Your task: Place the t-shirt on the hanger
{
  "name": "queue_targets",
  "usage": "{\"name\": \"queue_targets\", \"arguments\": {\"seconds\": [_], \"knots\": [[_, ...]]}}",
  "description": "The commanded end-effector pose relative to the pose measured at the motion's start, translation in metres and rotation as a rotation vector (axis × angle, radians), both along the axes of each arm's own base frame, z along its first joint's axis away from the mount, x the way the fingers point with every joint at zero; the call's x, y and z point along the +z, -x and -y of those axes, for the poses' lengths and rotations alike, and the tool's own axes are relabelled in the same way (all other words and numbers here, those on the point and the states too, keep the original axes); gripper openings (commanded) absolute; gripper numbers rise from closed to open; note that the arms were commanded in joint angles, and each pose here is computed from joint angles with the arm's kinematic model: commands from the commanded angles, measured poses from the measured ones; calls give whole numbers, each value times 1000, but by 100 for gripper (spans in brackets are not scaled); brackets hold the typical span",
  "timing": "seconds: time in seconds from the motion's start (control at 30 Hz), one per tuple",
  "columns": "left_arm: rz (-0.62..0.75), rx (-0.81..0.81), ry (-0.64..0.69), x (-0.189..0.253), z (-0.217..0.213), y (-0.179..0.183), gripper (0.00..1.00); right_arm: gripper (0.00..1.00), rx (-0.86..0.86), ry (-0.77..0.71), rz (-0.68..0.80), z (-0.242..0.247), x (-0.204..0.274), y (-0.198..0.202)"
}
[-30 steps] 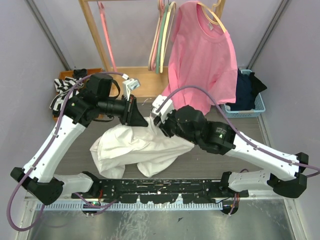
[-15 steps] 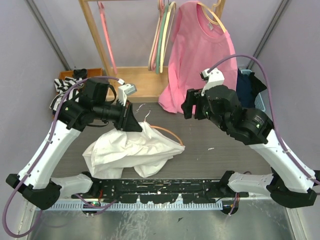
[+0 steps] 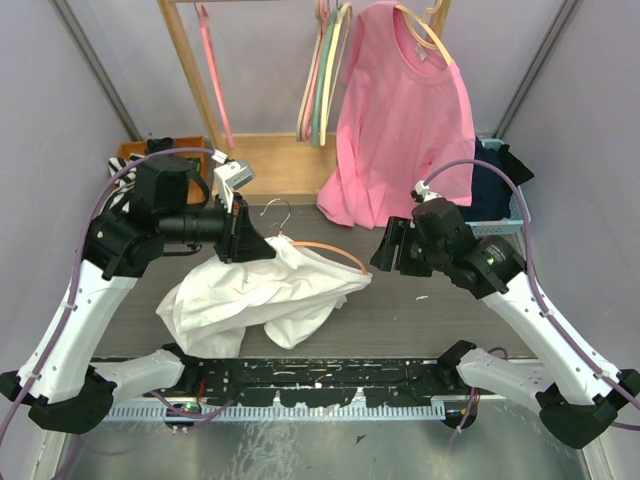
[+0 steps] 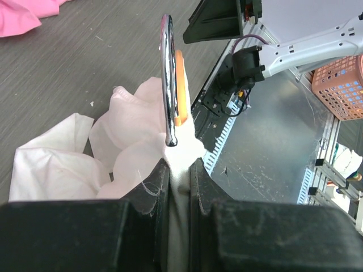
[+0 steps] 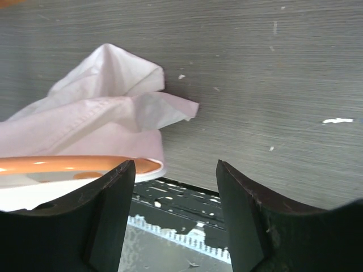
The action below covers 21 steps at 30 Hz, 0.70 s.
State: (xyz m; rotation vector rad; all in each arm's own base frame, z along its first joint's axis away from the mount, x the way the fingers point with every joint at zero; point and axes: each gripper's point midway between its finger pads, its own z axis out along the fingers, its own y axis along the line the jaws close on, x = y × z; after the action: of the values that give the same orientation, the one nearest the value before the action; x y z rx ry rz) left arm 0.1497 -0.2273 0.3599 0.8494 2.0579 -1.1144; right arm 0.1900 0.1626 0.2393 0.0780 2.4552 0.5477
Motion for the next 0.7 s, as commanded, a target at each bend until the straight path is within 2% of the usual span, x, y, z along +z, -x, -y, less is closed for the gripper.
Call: {"name": "queue_targets", "arguments": {"seconds": [0.0,0.2,0.67], "knots": [[72,-24,60,24,1,4,0,64,23,-192,29,-23,23,1],[74,-30,70,26,3,5,0,56,55,-251,0,-36,18,2],[76,-39,90,31,5,6,0,55,52,-198,-57,-34,-10,2]]}}
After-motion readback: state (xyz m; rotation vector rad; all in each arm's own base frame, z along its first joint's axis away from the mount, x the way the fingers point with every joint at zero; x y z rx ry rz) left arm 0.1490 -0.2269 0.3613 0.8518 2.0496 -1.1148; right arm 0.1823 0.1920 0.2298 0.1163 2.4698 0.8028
